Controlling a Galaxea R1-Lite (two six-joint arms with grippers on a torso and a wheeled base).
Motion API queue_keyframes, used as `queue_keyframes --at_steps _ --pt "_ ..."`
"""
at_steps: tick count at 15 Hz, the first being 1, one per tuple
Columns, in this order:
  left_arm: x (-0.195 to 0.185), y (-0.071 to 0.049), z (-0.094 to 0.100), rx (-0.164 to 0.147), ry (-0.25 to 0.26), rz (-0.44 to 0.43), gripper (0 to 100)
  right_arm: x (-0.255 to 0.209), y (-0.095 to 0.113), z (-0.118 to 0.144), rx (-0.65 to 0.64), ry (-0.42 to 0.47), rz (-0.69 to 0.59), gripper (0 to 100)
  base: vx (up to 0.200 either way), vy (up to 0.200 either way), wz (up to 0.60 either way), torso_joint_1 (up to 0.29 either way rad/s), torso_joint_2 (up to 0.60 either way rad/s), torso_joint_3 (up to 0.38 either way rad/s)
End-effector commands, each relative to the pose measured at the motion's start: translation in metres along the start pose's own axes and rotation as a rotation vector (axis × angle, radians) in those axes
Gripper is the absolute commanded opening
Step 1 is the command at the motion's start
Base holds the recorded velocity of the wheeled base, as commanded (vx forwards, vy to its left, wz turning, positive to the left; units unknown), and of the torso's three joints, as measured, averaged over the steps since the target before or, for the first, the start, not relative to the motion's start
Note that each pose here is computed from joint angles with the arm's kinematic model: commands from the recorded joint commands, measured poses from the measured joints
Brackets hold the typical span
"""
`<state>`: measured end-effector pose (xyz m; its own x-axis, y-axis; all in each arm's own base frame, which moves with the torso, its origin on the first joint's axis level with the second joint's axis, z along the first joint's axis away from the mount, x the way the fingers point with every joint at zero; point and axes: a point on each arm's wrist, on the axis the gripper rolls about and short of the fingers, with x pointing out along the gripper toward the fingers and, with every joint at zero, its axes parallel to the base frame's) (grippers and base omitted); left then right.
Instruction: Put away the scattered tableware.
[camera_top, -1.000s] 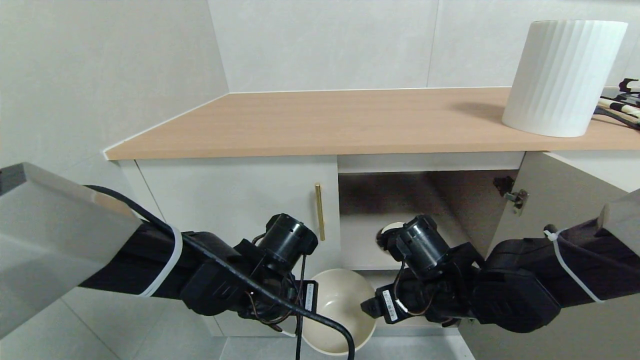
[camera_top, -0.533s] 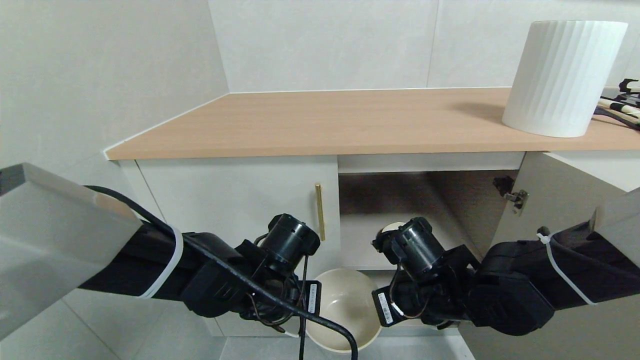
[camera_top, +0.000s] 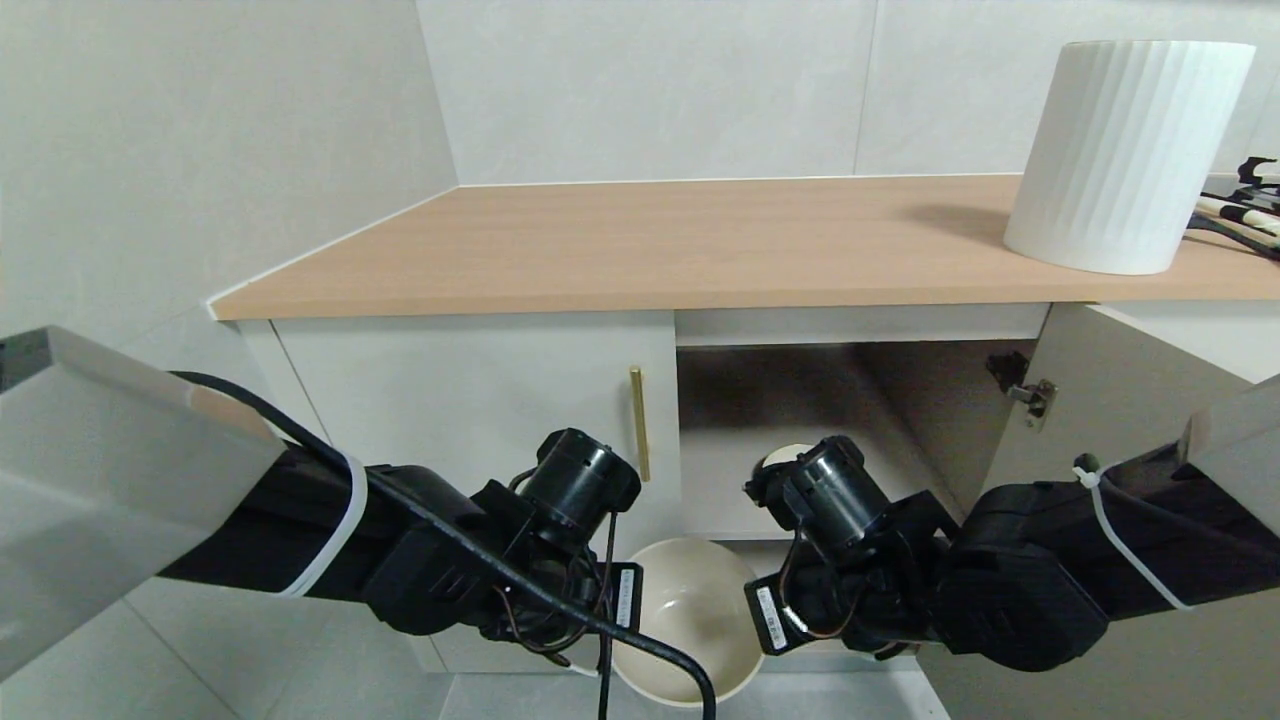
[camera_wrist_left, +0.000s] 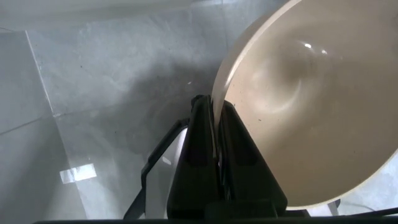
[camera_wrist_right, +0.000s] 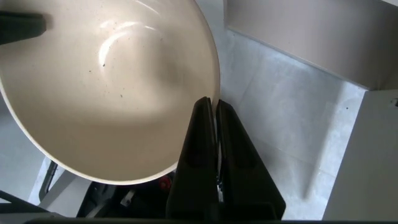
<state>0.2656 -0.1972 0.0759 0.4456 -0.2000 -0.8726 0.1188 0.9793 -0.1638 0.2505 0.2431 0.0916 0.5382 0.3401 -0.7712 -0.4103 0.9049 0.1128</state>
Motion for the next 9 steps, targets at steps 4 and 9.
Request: queue_keyframes --at_steps 4,9 --pt "0.0010 0.0003 0.0000 0.000 -0.005 0.013 100 0.0004 -0.0001 -0.0003 -0.001 0.001 -0.003 0 0.000 0.000 0.00 0.000 0.00 0.000" --pt "0.0015 0.0003 -0.0002 0.000 -0.004 0.014 100 0.0071 -0.0047 -0.0032 -0.001 0.026 -0.019 0 0.000 0.000 0.00 0.000 0.00 0.000"
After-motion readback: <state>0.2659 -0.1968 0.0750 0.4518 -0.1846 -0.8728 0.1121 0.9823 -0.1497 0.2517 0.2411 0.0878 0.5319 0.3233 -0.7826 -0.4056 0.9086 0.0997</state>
